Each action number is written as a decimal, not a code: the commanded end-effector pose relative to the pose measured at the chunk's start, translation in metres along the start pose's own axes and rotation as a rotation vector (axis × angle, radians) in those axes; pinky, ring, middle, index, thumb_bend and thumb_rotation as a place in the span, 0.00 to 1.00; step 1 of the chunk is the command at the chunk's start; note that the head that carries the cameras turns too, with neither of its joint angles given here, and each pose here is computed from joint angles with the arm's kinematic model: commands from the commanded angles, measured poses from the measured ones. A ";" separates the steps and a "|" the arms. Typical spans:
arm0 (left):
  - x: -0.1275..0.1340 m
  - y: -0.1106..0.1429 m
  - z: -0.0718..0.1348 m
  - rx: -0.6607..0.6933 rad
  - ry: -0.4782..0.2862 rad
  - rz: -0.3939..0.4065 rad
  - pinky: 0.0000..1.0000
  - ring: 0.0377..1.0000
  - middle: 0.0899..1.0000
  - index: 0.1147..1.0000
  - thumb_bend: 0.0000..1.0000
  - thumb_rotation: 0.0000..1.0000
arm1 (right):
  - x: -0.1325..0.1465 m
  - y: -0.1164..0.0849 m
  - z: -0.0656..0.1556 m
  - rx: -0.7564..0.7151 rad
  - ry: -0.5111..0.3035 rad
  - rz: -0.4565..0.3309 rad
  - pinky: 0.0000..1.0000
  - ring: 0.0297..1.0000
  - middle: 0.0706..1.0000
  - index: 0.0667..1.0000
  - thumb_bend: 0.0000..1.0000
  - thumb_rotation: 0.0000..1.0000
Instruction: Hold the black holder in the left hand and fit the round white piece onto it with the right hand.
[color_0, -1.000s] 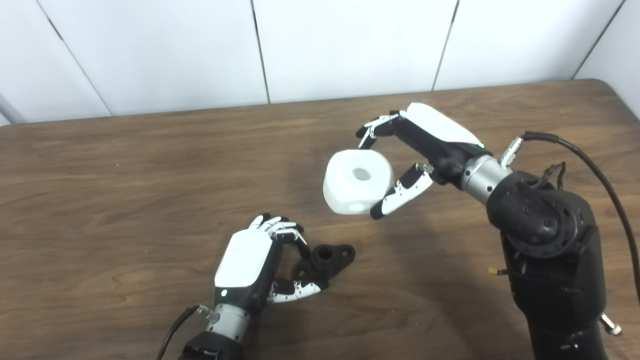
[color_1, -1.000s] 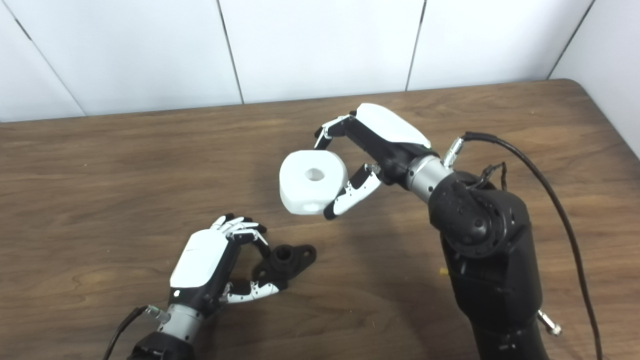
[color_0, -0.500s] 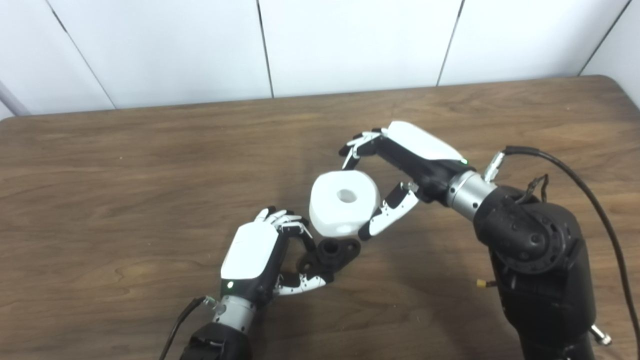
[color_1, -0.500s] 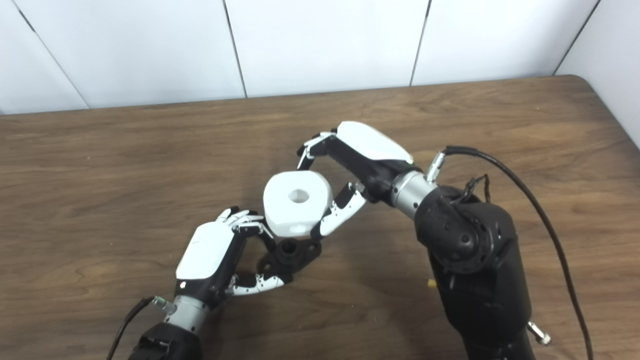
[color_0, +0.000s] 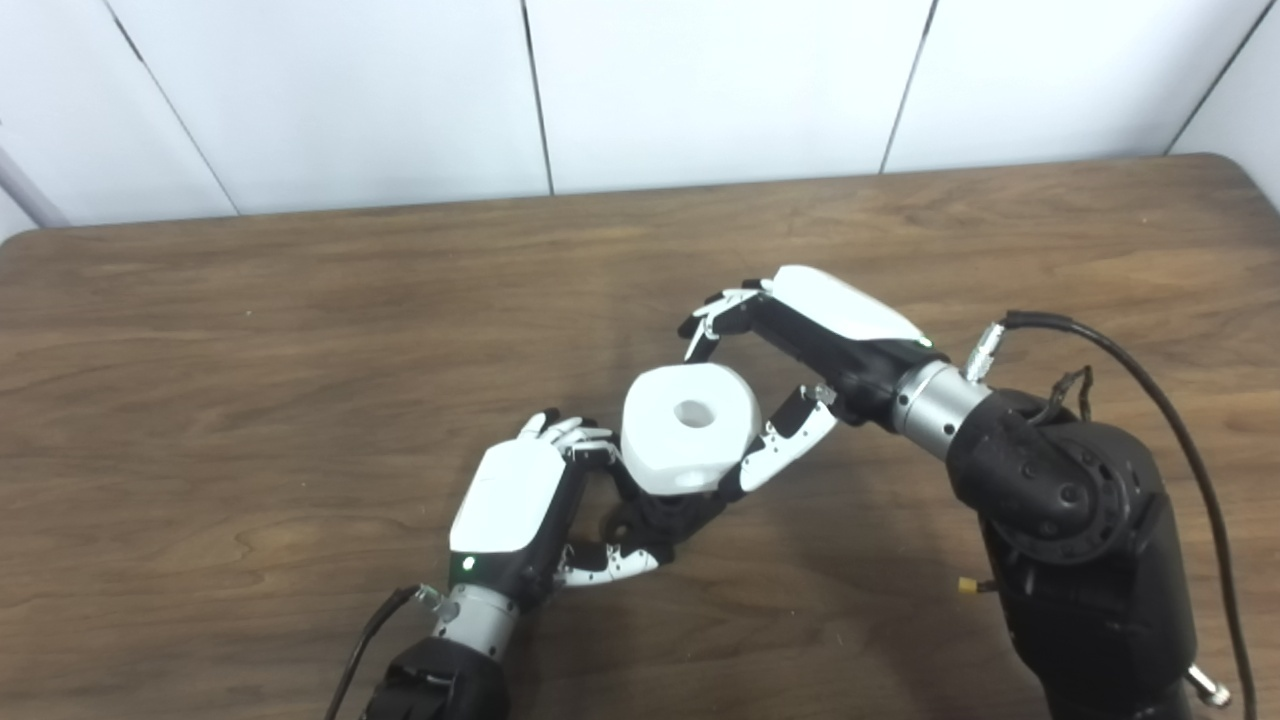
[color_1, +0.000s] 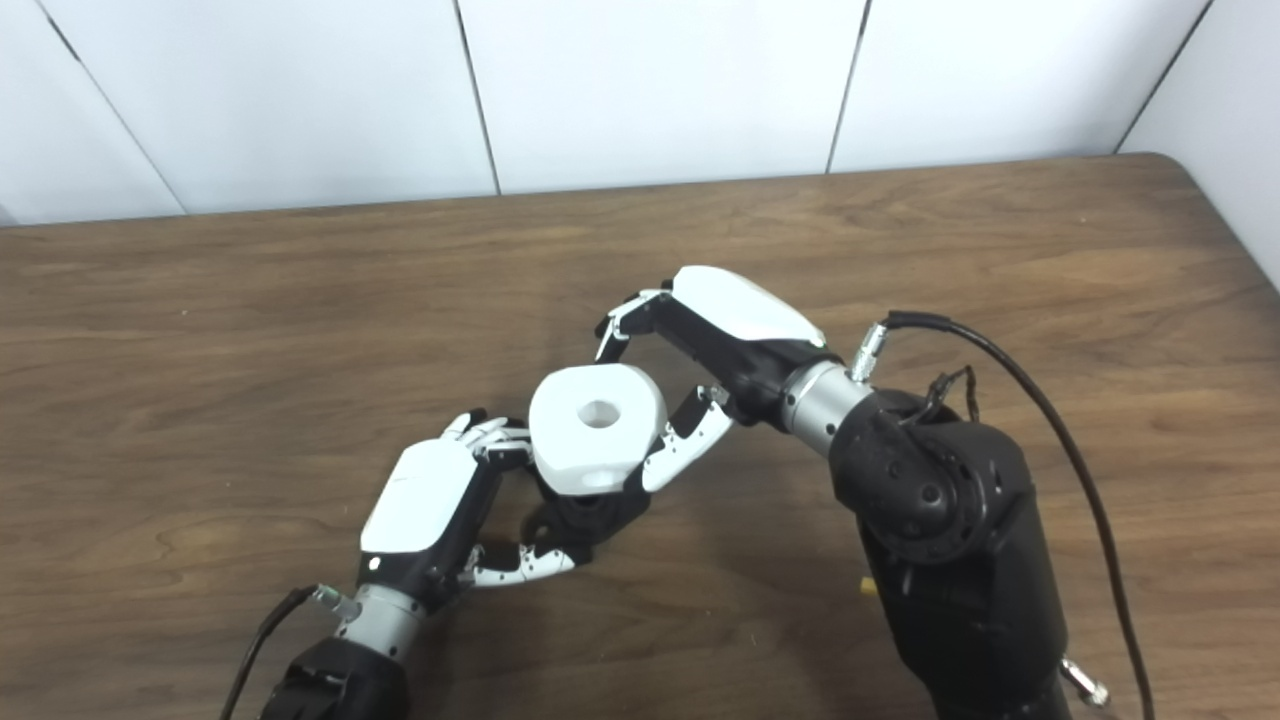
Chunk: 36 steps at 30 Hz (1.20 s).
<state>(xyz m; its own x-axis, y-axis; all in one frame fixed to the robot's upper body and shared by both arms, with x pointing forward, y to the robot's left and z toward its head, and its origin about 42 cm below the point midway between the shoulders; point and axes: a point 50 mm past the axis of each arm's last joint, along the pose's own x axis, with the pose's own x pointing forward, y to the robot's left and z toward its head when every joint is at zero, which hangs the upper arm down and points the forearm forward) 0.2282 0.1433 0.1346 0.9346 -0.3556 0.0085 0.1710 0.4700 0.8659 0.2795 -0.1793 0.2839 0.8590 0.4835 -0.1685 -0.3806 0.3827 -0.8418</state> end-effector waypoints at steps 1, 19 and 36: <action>0.002 -0.004 0.003 0.003 -0.005 -0.030 0.96 0.85 0.73 0.42 0.52 0.05 | -0.005 -0.007 0.009 -0.016 -0.033 -0.044 1.00 0.92 0.80 0.44 0.53 0.14; 0.003 -0.004 0.003 0.008 -0.009 -0.024 0.95 0.84 0.73 0.42 0.52 0.05 | -0.004 -0.002 0.005 -0.011 -0.034 -0.029 1.00 0.93 0.80 0.44 0.52 0.14; 0.002 -0.006 0.005 0.003 -0.004 -0.034 0.96 0.85 0.73 0.42 0.52 0.05 | -0.001 0.001 0.007 -0.005 -0.052 -0.038 1.00 0.94 0.80 0.44 0.53 0.14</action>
<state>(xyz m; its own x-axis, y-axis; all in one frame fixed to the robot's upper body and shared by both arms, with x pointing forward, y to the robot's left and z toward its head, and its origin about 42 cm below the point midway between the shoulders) 0.2283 0.1424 0.1346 0.9344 -0.3561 0.0069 0.1726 0.4696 0.8658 0.2744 -0.1757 0.2751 0.8461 0.5049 -0.1708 -0.3996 0.3888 -0.8301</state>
